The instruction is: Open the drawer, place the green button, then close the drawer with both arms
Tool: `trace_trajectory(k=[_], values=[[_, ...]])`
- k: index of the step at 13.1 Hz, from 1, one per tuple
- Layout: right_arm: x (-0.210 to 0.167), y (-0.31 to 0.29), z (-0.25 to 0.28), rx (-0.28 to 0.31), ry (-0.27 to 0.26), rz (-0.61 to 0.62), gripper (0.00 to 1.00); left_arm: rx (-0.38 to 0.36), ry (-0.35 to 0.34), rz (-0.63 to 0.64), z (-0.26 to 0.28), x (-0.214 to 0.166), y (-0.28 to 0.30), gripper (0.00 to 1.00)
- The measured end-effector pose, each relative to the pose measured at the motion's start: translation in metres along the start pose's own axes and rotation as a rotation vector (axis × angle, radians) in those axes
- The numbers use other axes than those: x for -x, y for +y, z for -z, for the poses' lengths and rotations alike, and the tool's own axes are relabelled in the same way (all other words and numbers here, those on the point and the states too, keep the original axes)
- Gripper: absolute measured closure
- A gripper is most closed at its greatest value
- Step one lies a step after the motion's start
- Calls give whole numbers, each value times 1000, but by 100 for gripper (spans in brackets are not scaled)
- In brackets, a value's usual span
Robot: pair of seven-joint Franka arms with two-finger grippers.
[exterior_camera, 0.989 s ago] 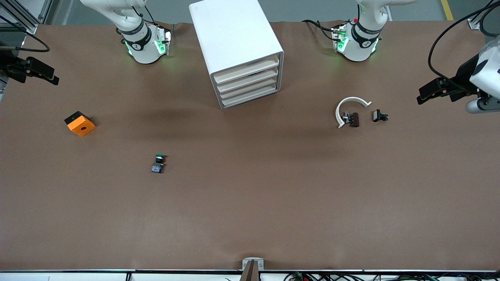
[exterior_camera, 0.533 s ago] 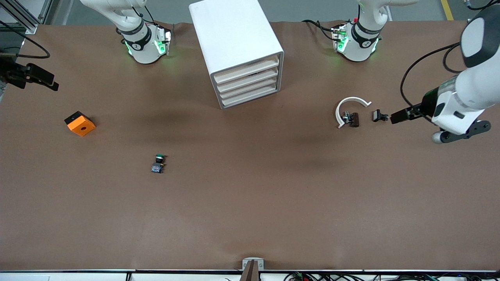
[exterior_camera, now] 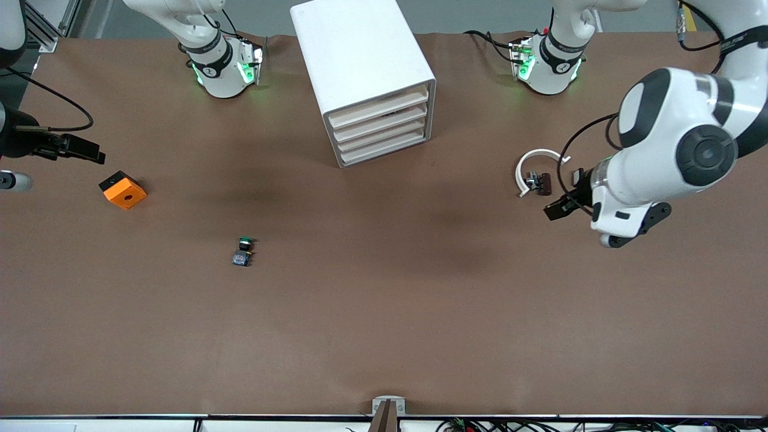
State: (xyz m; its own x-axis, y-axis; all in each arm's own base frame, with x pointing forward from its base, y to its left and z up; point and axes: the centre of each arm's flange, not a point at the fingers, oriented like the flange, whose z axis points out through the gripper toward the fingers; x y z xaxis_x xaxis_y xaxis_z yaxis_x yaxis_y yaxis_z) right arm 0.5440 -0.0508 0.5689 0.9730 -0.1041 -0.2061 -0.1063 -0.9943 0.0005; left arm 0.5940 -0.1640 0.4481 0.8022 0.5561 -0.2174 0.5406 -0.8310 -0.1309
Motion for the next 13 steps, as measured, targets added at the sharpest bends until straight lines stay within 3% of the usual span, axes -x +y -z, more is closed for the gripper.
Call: trace_trajectory(k=[4,7,13], values=[[-1,0,1,-13,3,-3,0,-38,-17,138,-30,9,33,0],[-3,-9,-5,-35,-7,-70,0,-57,-18,268,-45,16,56,0],[-26,-69,-76,-45,61,-68,0,-121,-89,507,-94,33,92,0]])
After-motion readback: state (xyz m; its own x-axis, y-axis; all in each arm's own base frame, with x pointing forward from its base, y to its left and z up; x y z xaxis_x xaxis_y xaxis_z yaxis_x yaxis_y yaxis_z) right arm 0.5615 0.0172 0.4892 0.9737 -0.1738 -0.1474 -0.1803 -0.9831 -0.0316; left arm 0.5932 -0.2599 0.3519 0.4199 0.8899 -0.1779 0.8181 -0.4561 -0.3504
